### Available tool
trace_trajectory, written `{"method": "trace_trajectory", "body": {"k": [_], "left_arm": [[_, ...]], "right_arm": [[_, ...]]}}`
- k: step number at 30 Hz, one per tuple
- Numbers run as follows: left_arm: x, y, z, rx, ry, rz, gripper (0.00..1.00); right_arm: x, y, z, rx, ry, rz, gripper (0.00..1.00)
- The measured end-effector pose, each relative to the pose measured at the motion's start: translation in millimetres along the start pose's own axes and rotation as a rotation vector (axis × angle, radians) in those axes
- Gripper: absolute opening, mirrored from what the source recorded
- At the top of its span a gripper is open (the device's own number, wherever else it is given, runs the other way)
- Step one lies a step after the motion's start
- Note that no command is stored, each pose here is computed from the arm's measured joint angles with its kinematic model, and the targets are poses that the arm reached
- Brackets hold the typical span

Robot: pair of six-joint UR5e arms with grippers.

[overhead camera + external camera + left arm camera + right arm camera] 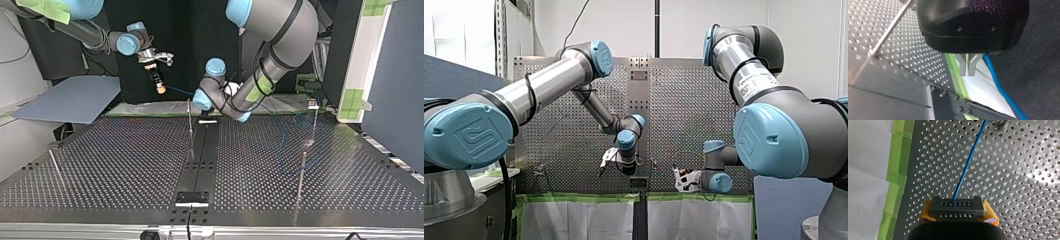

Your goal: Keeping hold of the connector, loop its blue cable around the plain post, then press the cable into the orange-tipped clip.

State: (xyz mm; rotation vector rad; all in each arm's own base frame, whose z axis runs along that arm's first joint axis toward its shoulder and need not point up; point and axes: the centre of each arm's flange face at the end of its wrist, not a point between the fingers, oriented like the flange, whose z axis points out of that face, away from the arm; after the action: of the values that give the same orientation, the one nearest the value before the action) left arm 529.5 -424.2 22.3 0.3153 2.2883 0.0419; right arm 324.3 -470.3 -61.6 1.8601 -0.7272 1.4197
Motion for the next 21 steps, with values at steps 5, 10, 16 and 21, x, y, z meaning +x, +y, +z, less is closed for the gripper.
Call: {"method": "trace_trajectory", "body": {"k": [5, 10, 16, 21], "left_arm": [[-1, 0.5, -12, 0.000, -0.036, -0.011, 0.00], [13, -2.7, -18, -0.008, -0.054, -0.012, 0.00], [37, -12.5, -25, -0.015, -0.064, -0.011, 0.00], [47, -19.5, -30, -0.018, -0.089, -0.022, 0.00]], "right_arm": [[0, 3.8, 1.1, -0.008, -0.002, 0.002, 0.00], [1, 6.5, 3.1, -0.012, -0.003, 0.003, 0.00], [1, 7.7, 4.2, -0.012, -0.002, 0.003, 0.00], [2, 7.8, 4.8, -0.012, -0.001, 0.003, 0.00]]}}
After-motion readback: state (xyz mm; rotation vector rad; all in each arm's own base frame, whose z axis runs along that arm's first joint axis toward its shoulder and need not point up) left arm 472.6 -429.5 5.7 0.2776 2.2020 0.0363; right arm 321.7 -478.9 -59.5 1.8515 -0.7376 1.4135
